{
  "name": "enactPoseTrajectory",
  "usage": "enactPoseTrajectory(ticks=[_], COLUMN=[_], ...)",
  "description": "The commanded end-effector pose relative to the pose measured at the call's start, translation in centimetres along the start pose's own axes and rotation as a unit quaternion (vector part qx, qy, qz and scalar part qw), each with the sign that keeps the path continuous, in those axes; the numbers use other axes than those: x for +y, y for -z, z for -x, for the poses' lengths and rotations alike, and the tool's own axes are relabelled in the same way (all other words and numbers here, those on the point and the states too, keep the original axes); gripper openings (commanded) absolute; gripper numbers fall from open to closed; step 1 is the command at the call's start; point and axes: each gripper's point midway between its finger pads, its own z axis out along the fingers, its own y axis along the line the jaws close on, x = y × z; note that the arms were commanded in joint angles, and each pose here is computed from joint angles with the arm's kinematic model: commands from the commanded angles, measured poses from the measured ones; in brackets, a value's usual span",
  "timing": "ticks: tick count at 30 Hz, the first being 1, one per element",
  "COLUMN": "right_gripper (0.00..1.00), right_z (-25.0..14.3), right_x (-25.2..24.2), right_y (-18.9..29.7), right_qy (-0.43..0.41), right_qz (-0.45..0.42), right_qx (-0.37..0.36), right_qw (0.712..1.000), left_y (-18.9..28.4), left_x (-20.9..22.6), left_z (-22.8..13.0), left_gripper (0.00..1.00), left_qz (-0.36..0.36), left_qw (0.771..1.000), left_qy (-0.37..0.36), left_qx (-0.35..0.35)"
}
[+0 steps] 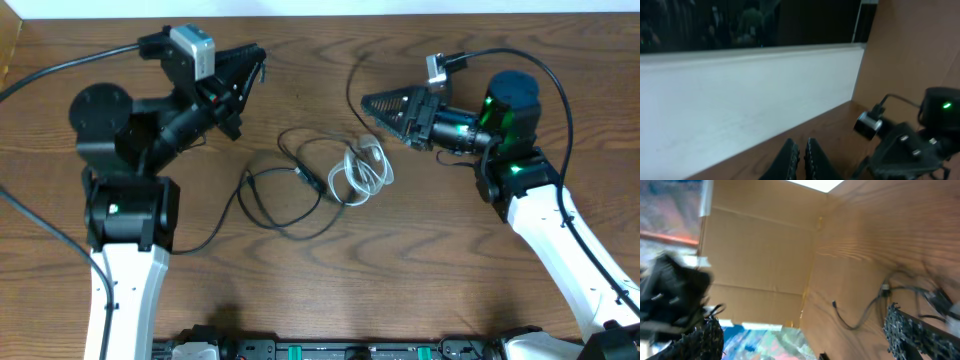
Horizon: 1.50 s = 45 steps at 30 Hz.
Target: Untangle cables
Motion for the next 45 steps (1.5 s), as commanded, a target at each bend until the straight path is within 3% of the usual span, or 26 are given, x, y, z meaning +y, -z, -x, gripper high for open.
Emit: enactPoseTrajectory(ticks=[1,7,12,14,17,19,21,31,39,45], right_gripper=[0.99,0.99,0.99,0.99,0.99,0.99,0.99,0.99,0.96,0.92], right_z=[0.9,0.7,0.0,-0.4,-1.1,-1.9,-2.3,-3.6,-3.9,-3.7], right_x=[-0.8,-1.1,-2.8,-3.8,-5.8,-7.6,-8.6,-11.8,-14.9,-18.2], right_y=[0.0,0.0,0.1,0.3,0.7,1.2,1.6,1.7,1.2,-1.0], right_qy=[0.007,0.000,-0.015,-0.027,-0.044,-0.052,-0.047,0.117,0.122,0.117], right_qz=[-0.029,-0.034,-0.066,-0.086,-0.128,-0.169,-0.192,-0.296,-0.358,-0.360], right_qx=[-0.032,-0.029,-0.019,-0.016,-0.013,-0.008,-0.004,0.021,0.020,0.030], right_qw=[0.999,0.999,0.998,0.996,0.991,0.984,0.980,0.948,0.926,0.925], left_y=[1.0,0.9,-0.1,-0.5,-1.1,-1.5,-1.7,-2.7,-2.9,-2.9], left_x=[-1.5,-1.2,0.4,1.0,2.0,2.8,3.3,5.3,5.7,5.7], left_z=[1.7,0.9,-2.7,-4.2,-6.7,-9.4,-11.2,-17.5,-18.6,-18.6], left_gripper=[0.07,0.07,0.09,0.24,0.31,0.41,0.44,0.45,0.45,0.45], left_qz=[-0.011,-0.009,0.002,0.005,0.010,0.016,0.020,0.030,0.032,0.032], left_qw=[1.000,1.000,0.998,0.995,0.989,0.979,0.972,0.942,0.936,0.936], left_qy=[-0.009,0.006,0.048,0.069,0.105,0.143,0.167,0.239,0.249,0.249], left_qx=[-0.018,-0.003,0.050,0.070,0.106,0.143,0.167,0.236,0.246,0.246])
